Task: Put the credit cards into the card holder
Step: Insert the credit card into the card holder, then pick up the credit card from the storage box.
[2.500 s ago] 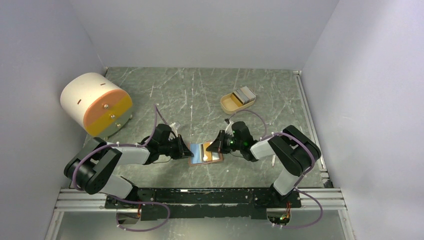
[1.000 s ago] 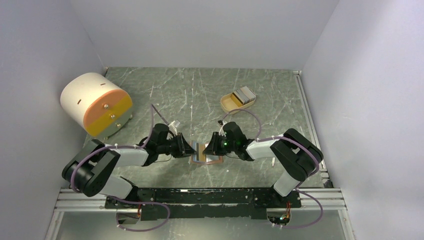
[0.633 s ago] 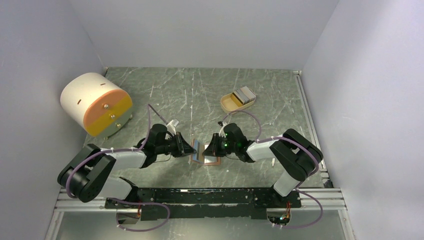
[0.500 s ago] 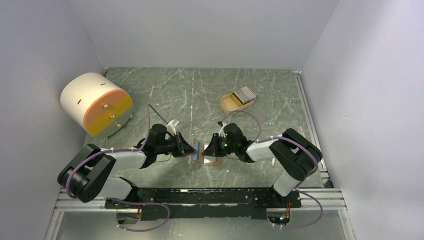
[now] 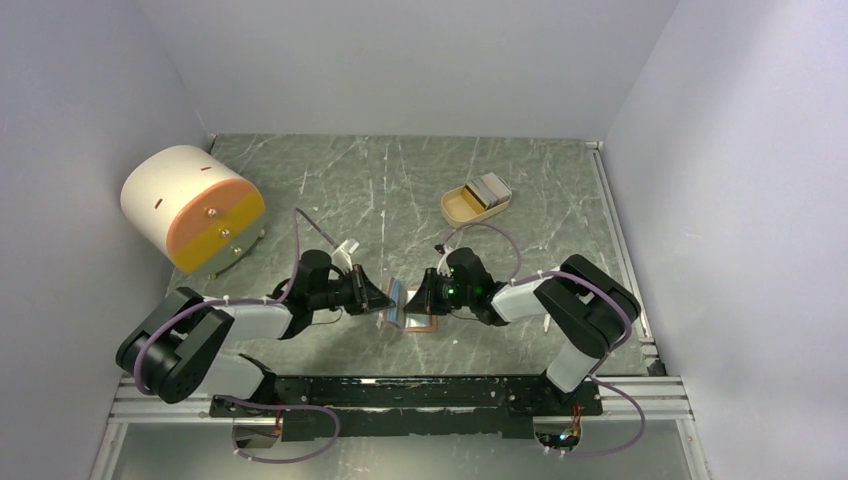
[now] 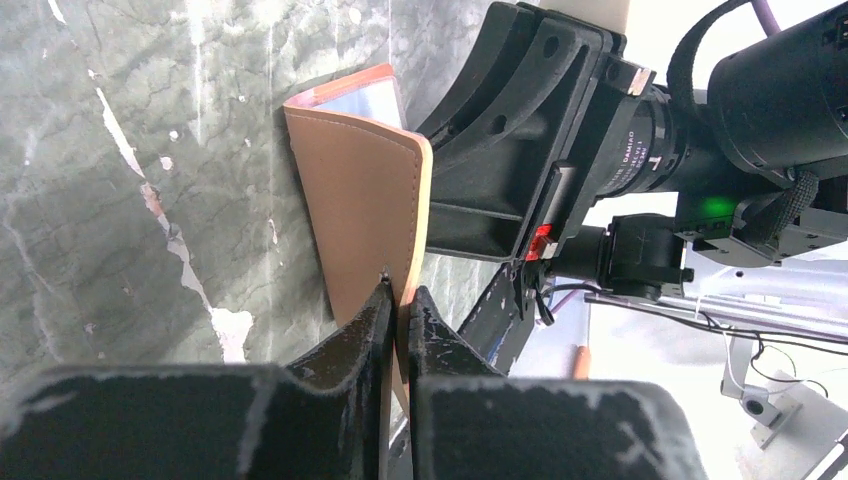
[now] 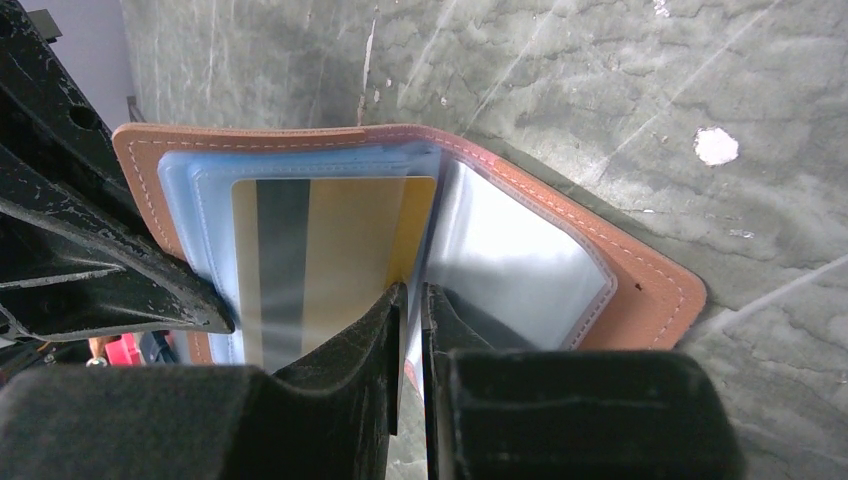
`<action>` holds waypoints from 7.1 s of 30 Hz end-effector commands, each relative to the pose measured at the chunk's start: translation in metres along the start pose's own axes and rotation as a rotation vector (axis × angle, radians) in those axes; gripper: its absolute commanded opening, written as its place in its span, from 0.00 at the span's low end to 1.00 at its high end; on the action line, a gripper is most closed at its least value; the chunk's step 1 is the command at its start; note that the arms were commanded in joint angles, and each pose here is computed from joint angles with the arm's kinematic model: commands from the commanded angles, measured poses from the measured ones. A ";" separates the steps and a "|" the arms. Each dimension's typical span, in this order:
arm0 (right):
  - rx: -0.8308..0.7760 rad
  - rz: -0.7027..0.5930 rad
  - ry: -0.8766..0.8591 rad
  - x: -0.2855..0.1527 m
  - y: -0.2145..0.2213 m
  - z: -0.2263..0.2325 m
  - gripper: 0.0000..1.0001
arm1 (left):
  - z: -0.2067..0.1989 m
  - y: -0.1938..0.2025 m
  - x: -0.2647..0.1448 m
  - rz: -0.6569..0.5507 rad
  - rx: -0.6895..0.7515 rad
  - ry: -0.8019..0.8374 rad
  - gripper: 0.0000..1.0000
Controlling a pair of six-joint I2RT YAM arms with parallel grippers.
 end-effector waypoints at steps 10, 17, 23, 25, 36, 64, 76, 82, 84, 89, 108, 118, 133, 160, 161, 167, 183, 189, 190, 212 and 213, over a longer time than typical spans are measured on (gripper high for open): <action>-0.014 0.016 0.008 0.003 0.004 -0.003 0.15 | -0.022 -0.001 0.001 0.016 0.059 0.155 0.09; -0.011 0.016 0.009 0.003 0.004 -0.004 0.16 | -0.021 0.001 0.004 0.027 0.059 0.159 0.12; -0.008 0.020 0.012 0.003 0.006 -0.005 0.16 | -0.012 0.003 0.007 0.029 0.045 0.124 0.09; -0.012 0.019 0.013 0.003 0.005 -0.005 0.16 | -0.005 0.003 0.010 0.030 0.036 0.071 0.09; -0.015 0.015 0.024 0.002 0.005 -0.006 0.17 | 0.011 0.003 0.019 0.027 0.047 -0.063 0.09; -0.092 -0.136 0.322 -0.068 -0.031 -0.013 0.39 | 0.041 0.001 0.030 0.051 0.042 -0.318 0.09; -0.152 -0.171 0.174 -0.059 -0.052 0.022 0.31 | 0.016 -0.005 0.019 -0.001 0.023 -0.257 0.09; -0.176 -0.104 0.172 -0.035 -0.048 0.017 0.28 | 0.016 -0.011 0.012 -0.015 0.024 -0.278 0.14; -0.168 -0.073 0.197 -0.027 -0.042 0.009 0.27 | 0.019 -0.013 0.009 -0.019 0.019 -0.293 0.15; -0.156 -0.012 0.243 -0.016 -0.028 -0.011 0.27 | 0.023 -0.015 0.004 -0.026 -0.002 -0.281 0.23; -0.367 -0.175 0.399 -0.044 -0.131 0.019 0.45 | 0.022 -0.013 0.007 -0.003 0.029 -0.223 0.27; -0.479 -0.301 0.905 -0.078 -0.252 -0.048 0.60 | 0.020 -0.009 0.007 0.004 0.025 -0.184 0.20; -0.665 -0.074 1.246 -0.071 -0.286 -0.131 0.72 | 0.019 -0.004 0.005 0.015 0.016 -0.157 0.20; -0.714 -0.073 1.368 -0.083 -0.295 -0.138 0.52 | 0.018 -0.004 0.002 0.004 0.015 -0.163 0.19; -0.713 -0.074 1.369 -0.083 -0.295 -0.138 0.51 | 0.018 -0.004 0.002 0.004 0.014 -0.163 0.19; -0.707 -0.093 1.359 -0.084 -0.297 -0.133 0.48 | 0.019 -0.003 0.000 -0.005 0.010 -0.167 0.19; -0.698 -0.124 1.341 -0.091 -0.301 -0.123 0.33 | 0.020 -0.002 0.002 0.002 0.004 -0.159 0.19; -0.691 -0.125 1.321 -0.090 -0.301 -0.119 0.24 | 0.020 -0.002 0.002 -0.001 0.002 -0.160 0.19; -0.685 -0.122 1.311 -0.091 -0.300 -0.118 0.22 | 0.020 -0.002 0.002 -0.001 0.002 -0.159 0.19; -0.434 -0.182 0.582 -0.094 -0.223 -0.009 0.00 | 0.033 -0.006 -0.003 -0.076 -0.073 -0.257 0.14; -0.417 -0.199 0.531 -0.094 -0.217 -0.001 0.00 | 0.034 -0.005 -0.003 -0.077 -0.080 -0.258 0.14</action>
Point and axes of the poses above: each gripper's point midway between its finger pads, its own x axis out along the fingers, its own z axis along the line the jaws close on, y = z × x, the point moved 4 cm from there along -x, back along the fingers, and after that the axes turned 5 degrees about -x, right-handed, at the moved point
